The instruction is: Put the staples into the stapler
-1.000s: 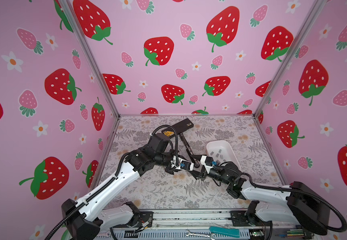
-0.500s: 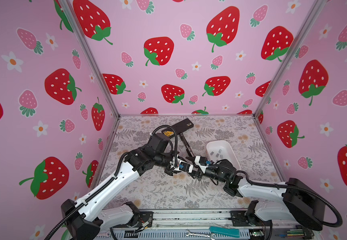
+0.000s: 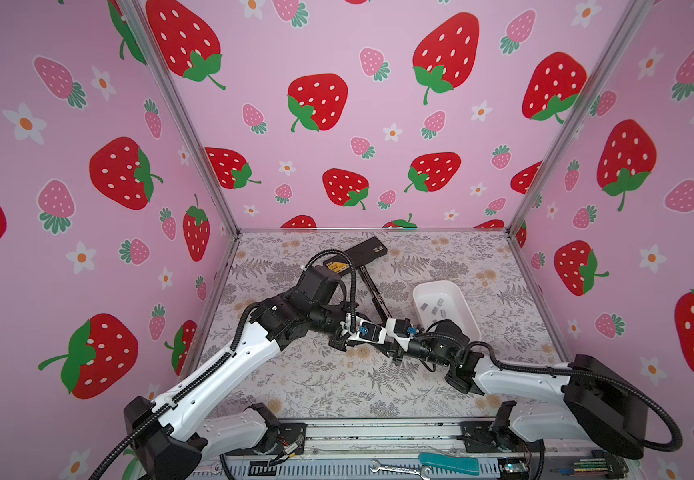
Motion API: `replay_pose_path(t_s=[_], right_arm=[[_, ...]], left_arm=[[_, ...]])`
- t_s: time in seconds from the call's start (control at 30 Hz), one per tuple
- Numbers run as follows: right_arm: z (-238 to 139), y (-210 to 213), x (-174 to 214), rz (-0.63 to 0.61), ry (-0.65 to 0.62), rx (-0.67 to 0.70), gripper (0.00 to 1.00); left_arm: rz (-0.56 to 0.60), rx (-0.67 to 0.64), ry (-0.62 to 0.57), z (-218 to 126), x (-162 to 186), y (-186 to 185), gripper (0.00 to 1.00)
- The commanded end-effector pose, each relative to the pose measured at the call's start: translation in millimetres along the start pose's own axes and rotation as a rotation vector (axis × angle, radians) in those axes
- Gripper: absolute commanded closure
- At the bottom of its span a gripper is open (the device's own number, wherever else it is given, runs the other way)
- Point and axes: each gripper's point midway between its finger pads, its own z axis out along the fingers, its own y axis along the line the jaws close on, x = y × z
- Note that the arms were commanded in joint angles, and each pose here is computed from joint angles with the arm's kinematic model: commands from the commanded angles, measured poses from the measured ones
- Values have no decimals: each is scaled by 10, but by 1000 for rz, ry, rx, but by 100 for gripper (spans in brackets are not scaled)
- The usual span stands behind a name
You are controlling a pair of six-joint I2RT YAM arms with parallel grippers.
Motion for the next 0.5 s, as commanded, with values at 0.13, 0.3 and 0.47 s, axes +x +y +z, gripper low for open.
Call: replay_pose_path(t_s=[0.13, 0.3, 0.47], right_arm=[[48, -175, -129, 60, -24, 79, 90], [48, -369, -66, 115, 6, 190, 100], [55, -572, 30, 203, 43, 305, 100]], left_arm=[[63, -221, -15, -147, -107, 318, 34], [70, -369, 51, -266, -25, 524, 29], [80, -593, 158, -463, 156, 818, 28]])
